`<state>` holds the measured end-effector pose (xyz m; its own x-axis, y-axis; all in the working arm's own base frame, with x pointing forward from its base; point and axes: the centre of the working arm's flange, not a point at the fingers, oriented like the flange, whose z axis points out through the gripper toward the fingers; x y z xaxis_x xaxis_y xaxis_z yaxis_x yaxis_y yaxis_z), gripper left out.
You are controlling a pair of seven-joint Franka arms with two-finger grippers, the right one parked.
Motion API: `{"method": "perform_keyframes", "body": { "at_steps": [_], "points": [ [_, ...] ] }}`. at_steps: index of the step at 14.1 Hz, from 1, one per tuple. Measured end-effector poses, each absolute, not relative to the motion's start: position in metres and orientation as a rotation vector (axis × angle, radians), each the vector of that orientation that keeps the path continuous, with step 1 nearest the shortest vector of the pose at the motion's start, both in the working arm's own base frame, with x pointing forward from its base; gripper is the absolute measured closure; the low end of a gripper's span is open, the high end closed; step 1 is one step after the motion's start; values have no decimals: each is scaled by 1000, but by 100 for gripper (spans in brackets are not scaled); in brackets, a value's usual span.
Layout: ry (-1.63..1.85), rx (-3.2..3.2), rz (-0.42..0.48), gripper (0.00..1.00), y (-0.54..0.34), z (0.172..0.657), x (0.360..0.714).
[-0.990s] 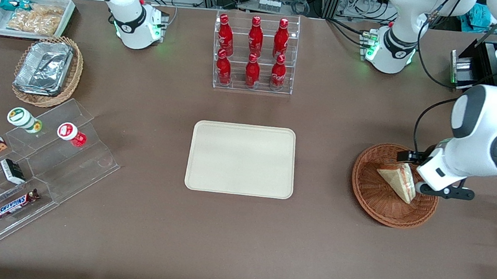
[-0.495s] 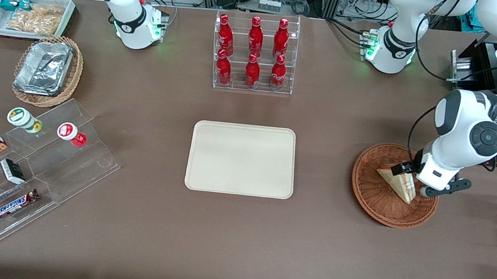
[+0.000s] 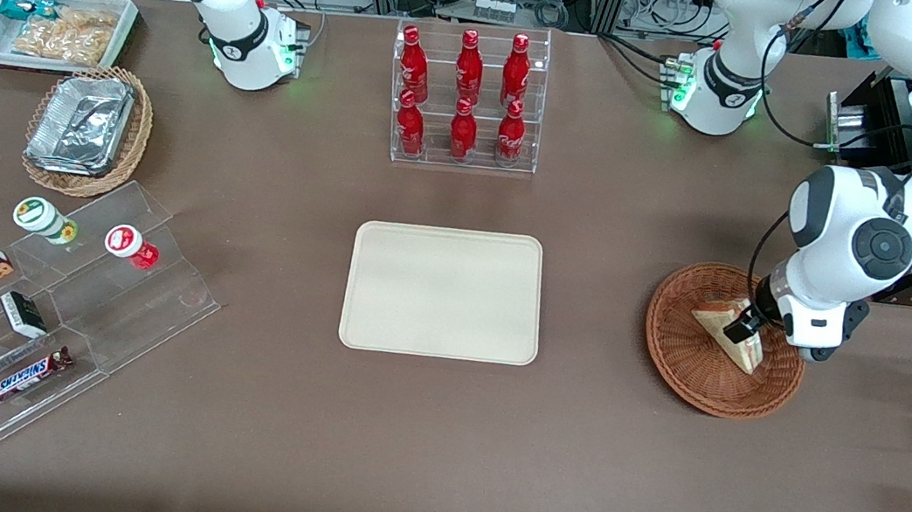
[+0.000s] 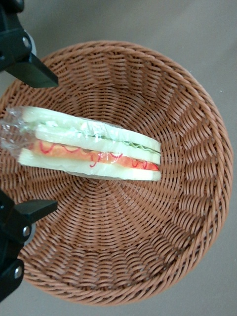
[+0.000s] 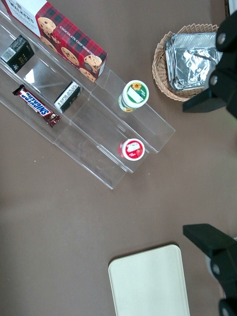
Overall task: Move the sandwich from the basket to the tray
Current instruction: 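Lower the open left gripper around the wrapped sandwich and close it, then lift the sandwich and carry it with the left gripper over the tray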
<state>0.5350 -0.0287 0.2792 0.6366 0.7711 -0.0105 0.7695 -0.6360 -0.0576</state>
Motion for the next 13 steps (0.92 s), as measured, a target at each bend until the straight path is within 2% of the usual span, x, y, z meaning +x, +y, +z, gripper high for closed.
{"method": "perform_keyframes", "body": {
  "at_steps": [3,4,7,8,10,12,13],
  "points": [
    [-1376,-2767,66,4,-29,256,529],
    [-1402,-2747,78,12,-29,250,528],
    [-1408,-2739,88,48,-29,247,528],
    [-1358,-2755,107,56,-31,252,530],
    [-1195,-2781,223,68,-36,279,539],
    [-996,-2836,297,81,-48,321,556],
    [-866,-2883,309,82,-60,337,562]
  ]
}}
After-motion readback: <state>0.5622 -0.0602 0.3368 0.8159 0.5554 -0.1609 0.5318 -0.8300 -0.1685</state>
